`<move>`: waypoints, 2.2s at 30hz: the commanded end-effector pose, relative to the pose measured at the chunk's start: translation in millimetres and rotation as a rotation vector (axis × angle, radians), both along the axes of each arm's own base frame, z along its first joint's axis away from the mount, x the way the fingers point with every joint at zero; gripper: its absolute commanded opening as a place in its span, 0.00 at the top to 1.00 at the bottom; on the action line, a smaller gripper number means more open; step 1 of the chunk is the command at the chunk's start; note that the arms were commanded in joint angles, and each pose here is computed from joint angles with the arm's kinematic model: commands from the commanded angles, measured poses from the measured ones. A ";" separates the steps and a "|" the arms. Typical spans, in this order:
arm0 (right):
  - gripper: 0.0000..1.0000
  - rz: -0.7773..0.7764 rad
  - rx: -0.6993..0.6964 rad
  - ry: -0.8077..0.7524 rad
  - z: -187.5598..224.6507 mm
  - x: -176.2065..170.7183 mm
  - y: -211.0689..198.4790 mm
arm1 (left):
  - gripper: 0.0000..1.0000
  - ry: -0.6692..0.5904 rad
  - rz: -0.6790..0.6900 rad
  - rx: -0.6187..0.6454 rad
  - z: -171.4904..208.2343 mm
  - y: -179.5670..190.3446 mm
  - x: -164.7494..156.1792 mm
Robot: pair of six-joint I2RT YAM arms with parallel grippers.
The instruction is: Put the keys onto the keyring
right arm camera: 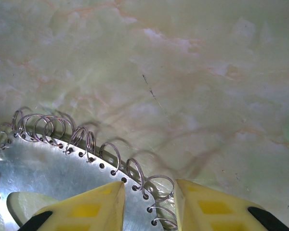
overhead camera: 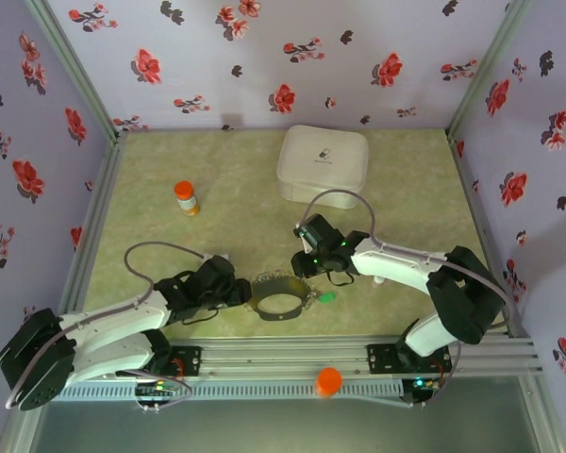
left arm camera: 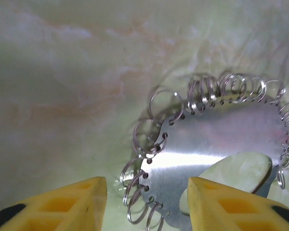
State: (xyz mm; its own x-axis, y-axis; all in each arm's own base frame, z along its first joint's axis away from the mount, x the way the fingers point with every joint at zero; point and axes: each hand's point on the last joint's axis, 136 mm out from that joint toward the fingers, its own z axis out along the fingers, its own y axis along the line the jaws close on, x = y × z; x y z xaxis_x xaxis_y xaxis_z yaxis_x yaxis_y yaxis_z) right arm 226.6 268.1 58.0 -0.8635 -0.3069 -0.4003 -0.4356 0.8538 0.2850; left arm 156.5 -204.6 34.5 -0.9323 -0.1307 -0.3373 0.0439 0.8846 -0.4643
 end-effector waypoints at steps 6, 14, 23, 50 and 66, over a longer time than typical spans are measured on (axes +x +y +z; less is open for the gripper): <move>0.67 -0.034 -0.017 -0.032 7.5 2.7 -12.4 | 0.72 0.032 -0.008 -0.010 -12.4 -9.7 -3.1; 0.66 -0.049 -0.010 -0.038 8.9 -0.1 -17.3 | 0.90 0.003 -0.015 -0.023 -8.2 -13.8 1.9; 0.66 -0.058 0.001 -0.047 15.1 -2.2 -21.7 | 1.00 -0.048 -0.018 -0.021 -4.4 -17.3 11.3; 0.66 -0.099 0.045 0.008 12.9 6.0 -29.8 | 1.00 -0.044 -0.043 0.065 -19.8 22.5 -11.1; 0.63 0.128 -0.122 -0.034 5.4 -30.7 -14.8 | 0.53 -0.267 -0.048 0.143 50.8 33.4 23.8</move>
